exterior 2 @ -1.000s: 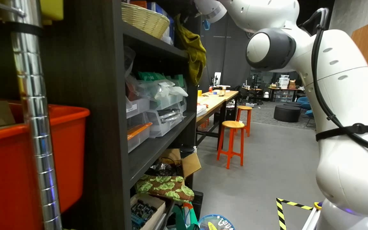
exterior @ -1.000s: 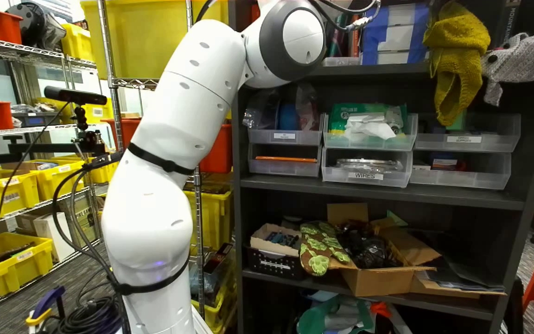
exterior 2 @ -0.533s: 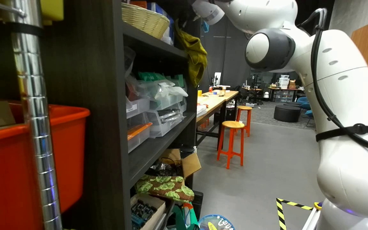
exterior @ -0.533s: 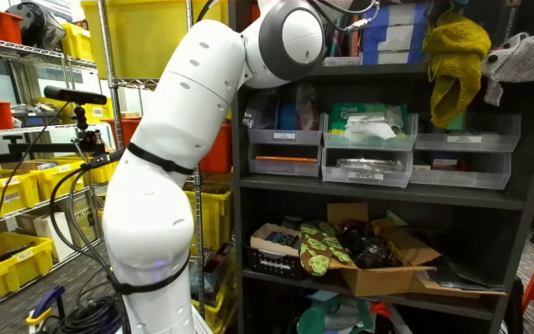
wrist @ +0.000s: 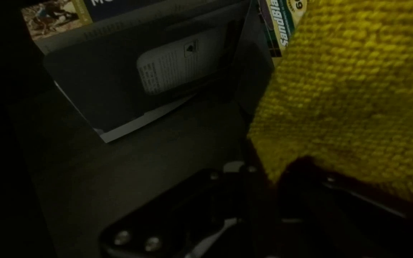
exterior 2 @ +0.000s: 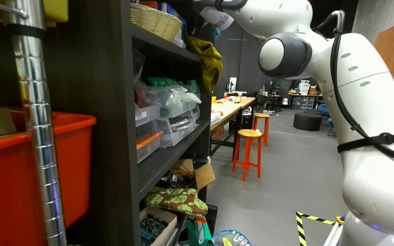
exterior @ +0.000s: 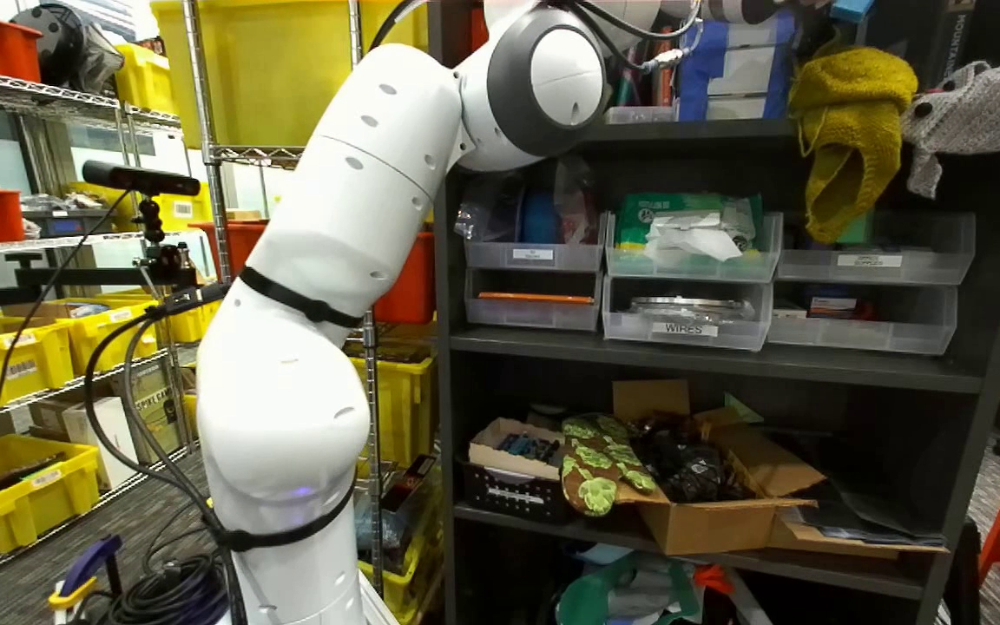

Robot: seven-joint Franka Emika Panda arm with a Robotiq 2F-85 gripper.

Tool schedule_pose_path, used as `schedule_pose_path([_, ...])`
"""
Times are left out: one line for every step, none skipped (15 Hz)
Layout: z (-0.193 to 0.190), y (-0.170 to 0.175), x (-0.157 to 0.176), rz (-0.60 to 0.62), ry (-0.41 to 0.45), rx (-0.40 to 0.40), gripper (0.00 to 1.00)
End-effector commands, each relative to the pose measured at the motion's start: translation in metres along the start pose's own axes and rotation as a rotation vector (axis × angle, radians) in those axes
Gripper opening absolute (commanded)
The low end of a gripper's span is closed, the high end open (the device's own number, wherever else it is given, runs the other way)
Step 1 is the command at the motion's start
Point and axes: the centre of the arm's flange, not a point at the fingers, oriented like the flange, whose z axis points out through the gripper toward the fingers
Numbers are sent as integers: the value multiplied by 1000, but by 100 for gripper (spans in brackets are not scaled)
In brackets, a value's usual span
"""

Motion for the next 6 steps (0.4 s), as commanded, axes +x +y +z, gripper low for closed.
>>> schedule_pose_path([1,-1,1,-1,-11,1,7])
schedule_pose_path([2,-1,1,-3,-16,2,14])
schedule_pose_path([2,-1,1,-3,-18,2,20])
schedule_pose_path([2,-1,1,-3,-18,1,26])
schedule_pose_path([1,-1,1,-3,-19,1,28])
schedule_pose_path([1,-1,1,-3,-20,1,28])
